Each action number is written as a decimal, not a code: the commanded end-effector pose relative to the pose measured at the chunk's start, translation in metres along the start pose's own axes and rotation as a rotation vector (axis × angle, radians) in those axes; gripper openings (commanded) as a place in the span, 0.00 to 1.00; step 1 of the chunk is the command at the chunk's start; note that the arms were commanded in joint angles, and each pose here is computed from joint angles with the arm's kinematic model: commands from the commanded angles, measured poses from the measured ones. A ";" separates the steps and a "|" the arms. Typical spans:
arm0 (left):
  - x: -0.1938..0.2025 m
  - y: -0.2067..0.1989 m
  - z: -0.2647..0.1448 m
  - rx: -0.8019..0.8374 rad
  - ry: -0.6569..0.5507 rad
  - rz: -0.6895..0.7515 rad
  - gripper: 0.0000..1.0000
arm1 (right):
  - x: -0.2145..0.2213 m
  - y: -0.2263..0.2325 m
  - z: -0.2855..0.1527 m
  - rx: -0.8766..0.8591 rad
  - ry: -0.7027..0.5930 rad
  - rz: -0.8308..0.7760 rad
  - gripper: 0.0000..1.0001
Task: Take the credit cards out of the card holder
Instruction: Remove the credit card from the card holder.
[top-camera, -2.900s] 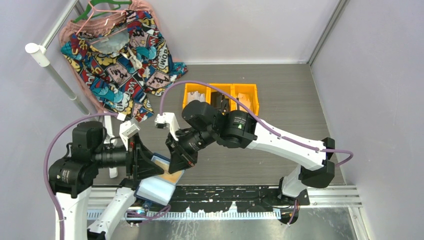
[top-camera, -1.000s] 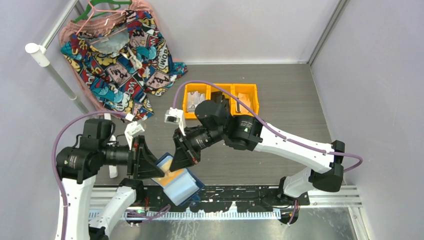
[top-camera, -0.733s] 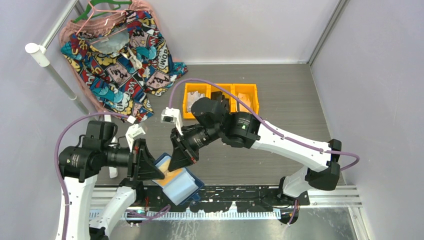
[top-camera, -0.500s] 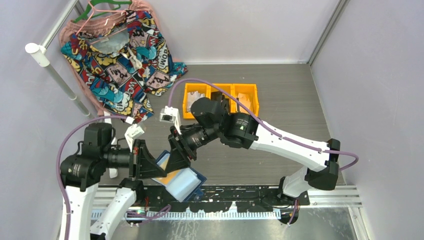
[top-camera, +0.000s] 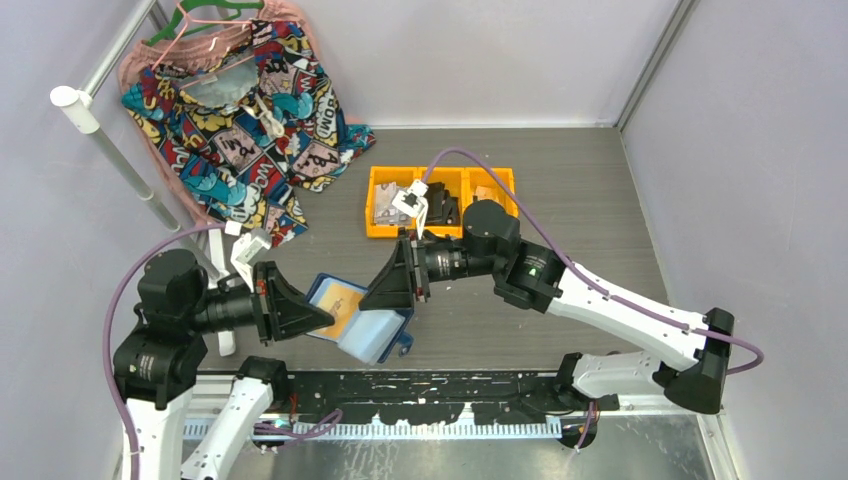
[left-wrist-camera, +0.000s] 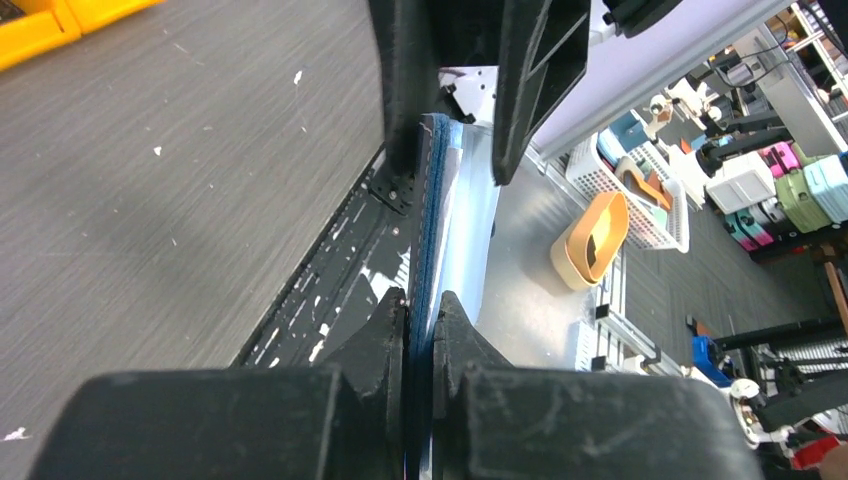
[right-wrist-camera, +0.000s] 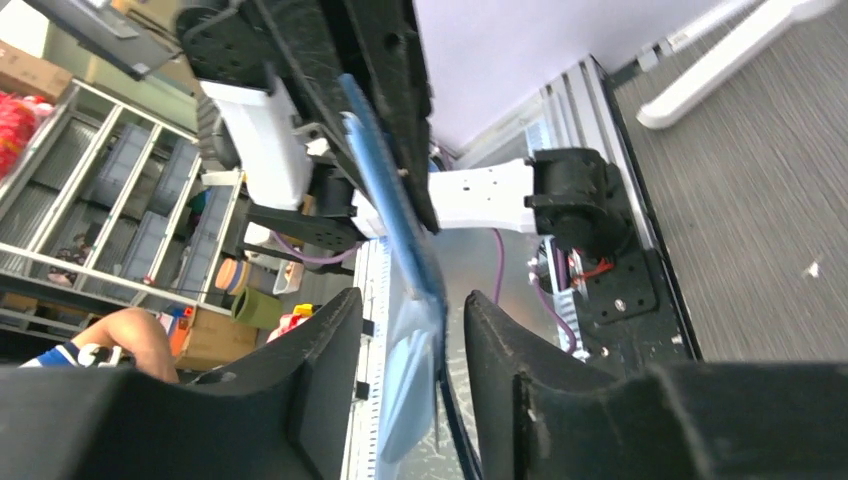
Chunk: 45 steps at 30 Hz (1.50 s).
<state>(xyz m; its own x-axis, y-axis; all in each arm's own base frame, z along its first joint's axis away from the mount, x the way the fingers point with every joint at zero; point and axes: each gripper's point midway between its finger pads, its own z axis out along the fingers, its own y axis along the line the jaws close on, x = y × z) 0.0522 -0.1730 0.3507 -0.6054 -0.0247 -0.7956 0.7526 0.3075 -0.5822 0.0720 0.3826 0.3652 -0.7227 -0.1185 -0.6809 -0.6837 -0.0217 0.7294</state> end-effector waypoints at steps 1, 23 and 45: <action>-0.014 -0.009 -0.003 0.001 -0.063 0.073 0.00 | -0.018 0.036 -0.007 -0.111 -0.046 -0.048 0.46; -0.005 0.004 0.003 0.000 -0.025 0.000 0.63 | 0.006 0.033 -0.004 -0.023 0.172 -0.152 0.01; -0.002 -0.007 0.004 0.081 0.025 -0.111 0.00 | -0.055 0.022 -0.026 0.179 -0.066 -0.215 0.65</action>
<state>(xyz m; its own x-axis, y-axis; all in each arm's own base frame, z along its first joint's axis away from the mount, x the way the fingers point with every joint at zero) 0.0331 -0.1825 0.3574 -0.7680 0.0174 -0.6402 0.6380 0.1080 -0.7624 0.0532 0.3805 0.3590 -0.5941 -0.3462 -0.7261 -0.7751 0.0051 0.6318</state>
